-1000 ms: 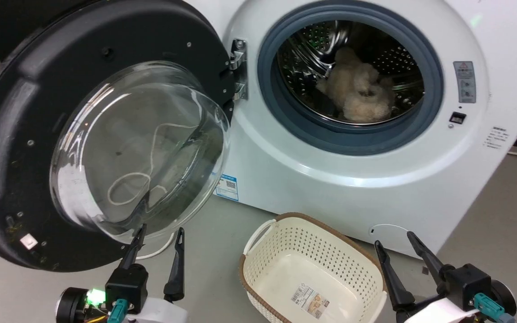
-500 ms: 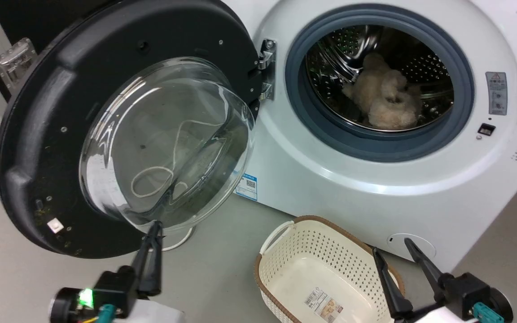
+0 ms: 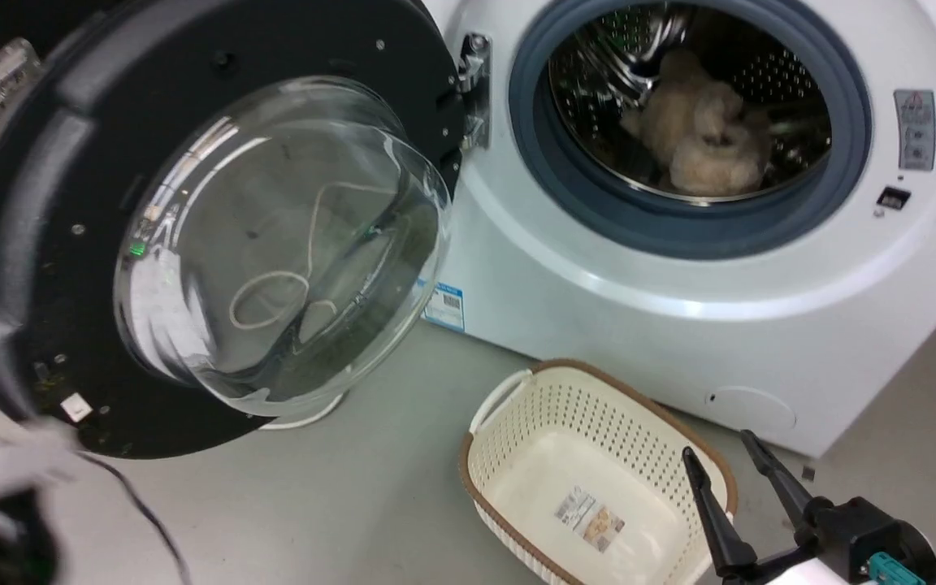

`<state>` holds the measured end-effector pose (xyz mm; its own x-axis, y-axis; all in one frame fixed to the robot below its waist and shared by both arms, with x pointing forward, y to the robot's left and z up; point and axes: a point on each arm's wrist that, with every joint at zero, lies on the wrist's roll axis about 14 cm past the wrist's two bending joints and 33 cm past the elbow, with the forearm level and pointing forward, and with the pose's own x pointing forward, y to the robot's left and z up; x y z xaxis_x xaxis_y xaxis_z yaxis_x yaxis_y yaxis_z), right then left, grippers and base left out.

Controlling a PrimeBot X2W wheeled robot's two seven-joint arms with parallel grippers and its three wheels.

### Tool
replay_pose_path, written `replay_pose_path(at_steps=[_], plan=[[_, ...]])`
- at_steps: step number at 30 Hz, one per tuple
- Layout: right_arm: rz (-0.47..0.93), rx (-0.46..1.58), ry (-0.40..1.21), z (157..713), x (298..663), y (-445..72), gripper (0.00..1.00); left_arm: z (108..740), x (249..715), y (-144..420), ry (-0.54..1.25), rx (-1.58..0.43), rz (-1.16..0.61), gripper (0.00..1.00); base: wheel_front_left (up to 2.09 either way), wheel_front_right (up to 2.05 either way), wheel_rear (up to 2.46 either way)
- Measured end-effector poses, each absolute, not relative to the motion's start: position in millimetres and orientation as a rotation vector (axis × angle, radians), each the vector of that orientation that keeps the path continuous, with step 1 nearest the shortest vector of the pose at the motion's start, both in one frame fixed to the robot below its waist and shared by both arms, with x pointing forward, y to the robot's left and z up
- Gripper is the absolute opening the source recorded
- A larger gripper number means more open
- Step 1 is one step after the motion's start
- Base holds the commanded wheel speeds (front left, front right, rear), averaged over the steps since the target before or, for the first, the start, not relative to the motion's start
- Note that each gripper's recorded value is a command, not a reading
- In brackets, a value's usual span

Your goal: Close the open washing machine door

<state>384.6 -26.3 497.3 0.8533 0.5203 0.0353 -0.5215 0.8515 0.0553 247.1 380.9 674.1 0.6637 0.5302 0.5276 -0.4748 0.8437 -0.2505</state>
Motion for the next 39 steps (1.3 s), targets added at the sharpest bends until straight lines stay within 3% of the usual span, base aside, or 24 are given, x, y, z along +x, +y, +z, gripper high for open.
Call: replay_pose_path(at_steps=[8, 16, 20, 23, 39], plan=[[0.526, 0.076, 0.009, 482.9, 394.4, -37.7, 1.0, 700.7, 247.5, 481.0, -0.598, -0.262, 0.726, 0.0, 0.0, 0.0, 0.0], [0.531, 0.094, 0.019, 477.8, 393.2, -36.3, 1.0, 638.1, 254.1, 530.0, -0.348, -0.737, 0.784, 0.0, 0.0, 0.0, 0.0], [0.548, 0.09, 0.02, 476.1, 392.0, -32.6, 1.0, 603.9, 267.4, 519.4, -0.194, -0.987, 0.714, 0.0, 0.0, 0.0, 0.0], [0.552, 0.088, 0.02, 476.1, 391.3, -32.1, 1.0, 590.3, 282.6, 498.7, -0.083, -1.062, 0.619, 0.0, 0.0, 0.0, 0.0], [0.519, 0.082, -0.011, 489.1, 384.5, -41.2, 1.0, 571.3, 288.0, 401.4, 0.19, -1.16, 0.211, 0.0, 0.0, 0.0, 0.0]])
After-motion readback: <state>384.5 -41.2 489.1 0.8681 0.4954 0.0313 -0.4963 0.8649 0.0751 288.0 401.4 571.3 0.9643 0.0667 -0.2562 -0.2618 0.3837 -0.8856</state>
